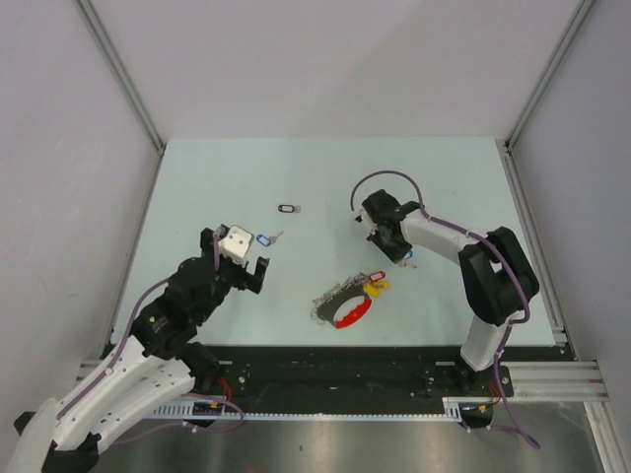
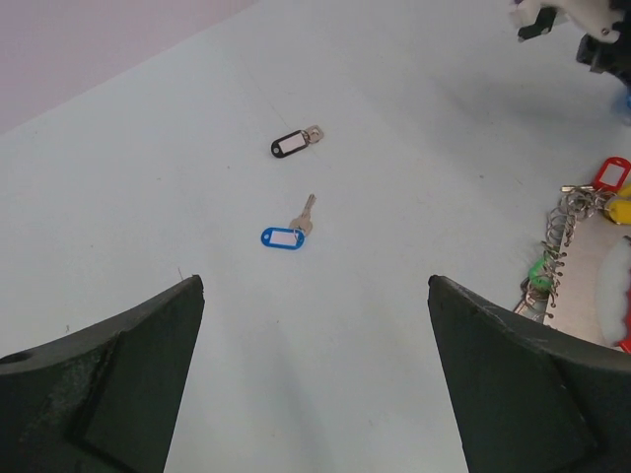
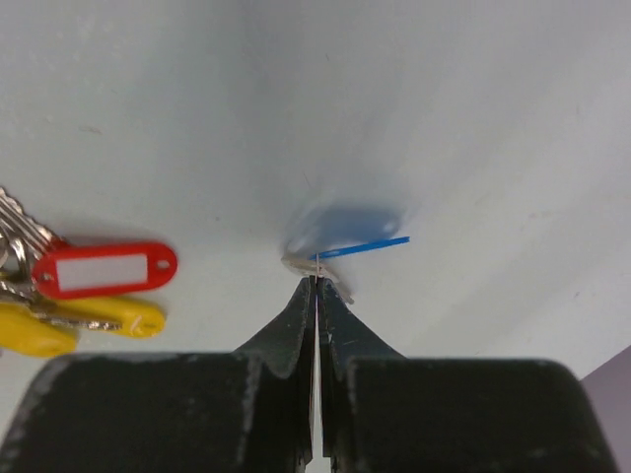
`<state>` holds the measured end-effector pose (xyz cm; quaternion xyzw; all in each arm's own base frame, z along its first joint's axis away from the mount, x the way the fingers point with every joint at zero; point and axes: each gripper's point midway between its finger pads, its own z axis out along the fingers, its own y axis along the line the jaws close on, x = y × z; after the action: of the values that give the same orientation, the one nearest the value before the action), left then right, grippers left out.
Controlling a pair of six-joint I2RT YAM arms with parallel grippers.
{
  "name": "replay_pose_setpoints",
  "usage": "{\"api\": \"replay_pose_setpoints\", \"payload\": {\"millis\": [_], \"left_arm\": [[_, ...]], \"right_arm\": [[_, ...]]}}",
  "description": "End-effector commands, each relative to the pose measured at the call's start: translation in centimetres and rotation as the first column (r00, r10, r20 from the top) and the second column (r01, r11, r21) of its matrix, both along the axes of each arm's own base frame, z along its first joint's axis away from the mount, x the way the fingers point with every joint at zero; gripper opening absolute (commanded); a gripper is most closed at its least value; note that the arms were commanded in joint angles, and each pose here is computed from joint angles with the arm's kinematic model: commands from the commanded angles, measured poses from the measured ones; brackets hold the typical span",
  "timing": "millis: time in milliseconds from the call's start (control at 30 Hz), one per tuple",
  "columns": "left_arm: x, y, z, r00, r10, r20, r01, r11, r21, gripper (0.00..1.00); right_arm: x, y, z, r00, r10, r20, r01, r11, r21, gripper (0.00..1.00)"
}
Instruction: Put the keys on the keyring
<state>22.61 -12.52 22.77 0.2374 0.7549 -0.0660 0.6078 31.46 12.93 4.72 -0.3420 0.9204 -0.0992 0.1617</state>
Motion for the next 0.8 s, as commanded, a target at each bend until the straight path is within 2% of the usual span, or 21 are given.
{"api": "replay_pose_setpoints", "payload": {"millis": [0, 300, 533, 633, 667, 733, 767], "left_arm": [[0.4, 0.5, 0.5, 0.999, 0.030, 0.033, -0.030, 1.000, 0.002, 1.00], [0.8, 0.6, -0.4, 0.999, 0.038, 0.009, -0.038, 0.999, 0.030, 1.00], [1.0, 0.6, -0.9, 0.999, 0.043, -0.006, -0.043, 0.998, 0.047, 1.00], [1.1, 0.6, -1.1, 0.999, 0.046, -0.011, -0.045, 0.997, 0.055, 1.00], [1.1, 0.6, -1.1, 0.999, 0.045, -0.011, -0.045, 0.997, 0.056, 1.00], [1.1, 0.6, -1.3, 0.999, 0.045, -0.015, -0.045, 0.997, 0.059, 1.00], [1.1, 0.6, -1.3, 0.999, 0.046, -0.015, -0.045, 0.997, 0.058, 1.00]], "right_arm": [[3.1, 3.4, 0.1, 0.987, 0.153, 0.050, -0.155, 0.988, 0.030, 0.00], [4.6, 6.2, -1.7, 0.965, 0.259, 0.051, -0.263, 0.954, 0.145, 0.00], [5.1, 6.6, -1.6, 0.957, 0.282, 0.065, -0.289, 0.942, 0.173, 0.00], [5.3, 6.6, -1.0, 0.958, 0.277, 0.080, -0.287, 0.940, 0.185, 0.09], [5.4, 6.6, -0.4, 0.959, 0.268, 0.095, -0.282, 0.940, 0.193, 0.16], [5.6, 6.6, 0.4, 0.960, 0.258, 0.113, -0.276, 0.941, 0.195, 0.22], [5.6, 6.5, 1.3, 0.961, 0.242, 0.132, -0.265, 0.943, 0.200, 0.28]]}}
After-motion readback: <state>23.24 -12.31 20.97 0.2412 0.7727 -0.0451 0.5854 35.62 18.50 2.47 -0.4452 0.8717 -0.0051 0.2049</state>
